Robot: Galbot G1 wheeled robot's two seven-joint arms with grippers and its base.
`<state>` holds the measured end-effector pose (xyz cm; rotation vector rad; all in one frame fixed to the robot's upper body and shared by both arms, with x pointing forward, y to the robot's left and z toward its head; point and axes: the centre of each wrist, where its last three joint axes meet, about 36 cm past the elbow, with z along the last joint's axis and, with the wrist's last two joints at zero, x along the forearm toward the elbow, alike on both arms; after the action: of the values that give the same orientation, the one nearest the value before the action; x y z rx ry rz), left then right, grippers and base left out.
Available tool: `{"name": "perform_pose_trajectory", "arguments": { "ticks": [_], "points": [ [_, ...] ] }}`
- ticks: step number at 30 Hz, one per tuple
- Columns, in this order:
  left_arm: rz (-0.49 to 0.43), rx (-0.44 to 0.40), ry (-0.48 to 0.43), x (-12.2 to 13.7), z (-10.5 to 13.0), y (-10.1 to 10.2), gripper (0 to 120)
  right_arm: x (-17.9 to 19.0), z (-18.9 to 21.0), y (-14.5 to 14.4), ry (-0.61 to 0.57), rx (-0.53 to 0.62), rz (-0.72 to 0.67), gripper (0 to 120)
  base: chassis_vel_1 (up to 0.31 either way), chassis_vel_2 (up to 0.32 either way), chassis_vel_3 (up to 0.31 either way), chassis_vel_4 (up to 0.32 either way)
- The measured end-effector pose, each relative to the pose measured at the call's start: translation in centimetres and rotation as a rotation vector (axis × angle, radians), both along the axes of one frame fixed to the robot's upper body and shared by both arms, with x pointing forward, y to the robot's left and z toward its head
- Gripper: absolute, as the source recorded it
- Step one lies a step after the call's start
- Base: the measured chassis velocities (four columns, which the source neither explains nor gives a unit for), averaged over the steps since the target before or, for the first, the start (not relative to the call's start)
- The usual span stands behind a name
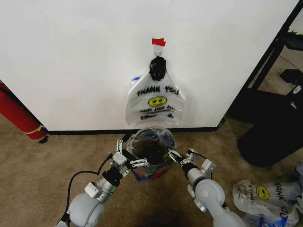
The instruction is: Pick up the garbage bag from the wall and place it over the trash bin.
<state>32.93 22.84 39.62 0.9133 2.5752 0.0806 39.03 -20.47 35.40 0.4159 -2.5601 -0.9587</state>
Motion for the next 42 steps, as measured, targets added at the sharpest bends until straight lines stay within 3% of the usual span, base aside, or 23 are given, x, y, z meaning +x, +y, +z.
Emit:
{"name": "perform_pose_trajectory", "arguments": {
  "ticks": [8, 14, 18, 20, 23, 28, 33, 37, 42],
  "points": [
    [0.002, -0.002, 0.007, 0.0, -0.4, -0.1, 100, 1.5, -2.3, -5.7, -0.055, 0.025, 0.084, 100, 0.0, 0.0, 0.0, 0.0],
    [0.003, -0.005, 0.013, -0.2, -0.9, -0.6, 100, 1.0, -5.9, -9.2, -0.26, 0.118, 0.265, 100, 0.0, 0.0, 0.0, 0.0],
    [0.004, -0.008, 0.015, -0.3, -1.0, -0.7, 100, 0.9, -7.5, -10.1, -0.34, 0.107, 0.318, 100, 0.0, 0.0, 0.0, 0.0],
    [0.006, -0.009, 0.018, -0.5, -1.0, -0.7, 100, 0.6, -8.0, -9.2, -0.342, 0.12, 0.279, 100, 0.0, 0.0, 0.0, 0.0],
    [0.008, -0.011, 0.022, -0.7, -1.1, -0.7, 100, 0.2, -7.6, -7.5, -0.311, 0.177, 0.212, 100, 0.0, 0.0, 0.0, 0.0],
    [0.013, -0.019, 0.03, -1.1, -1.3, -0.7, 100, 0.2, -5.5, -3.1, -0.15, 0.262, -0.037, 100, 0.0, 0.0, 0.0, 0.0],
    [0.016, -0.023, 0.03, -1.3, -1.3, -0.7, 100, 0.0, -2.8, -0.3, 0.039, 0.213, -0.205, 100, 0.0, 0.0, 0.0, 0.0],
    [0.024, -0.039, 0.03, -0.9, -1.3, -0.9, 100, -0.7, -0.9, 0.9, 0.175, 0.157, -0.216, 100, 0.0, 0.0, 0.0, 0.0],
    [0.027, -0.052, 0.042, -0.5, -1.5, -1.3, 100, -0.7, 2.4, 1.9, 0.247, 0.247, -0.211, 100, 0.0, 0.0, 0.0, 0.0]
  ]
}}
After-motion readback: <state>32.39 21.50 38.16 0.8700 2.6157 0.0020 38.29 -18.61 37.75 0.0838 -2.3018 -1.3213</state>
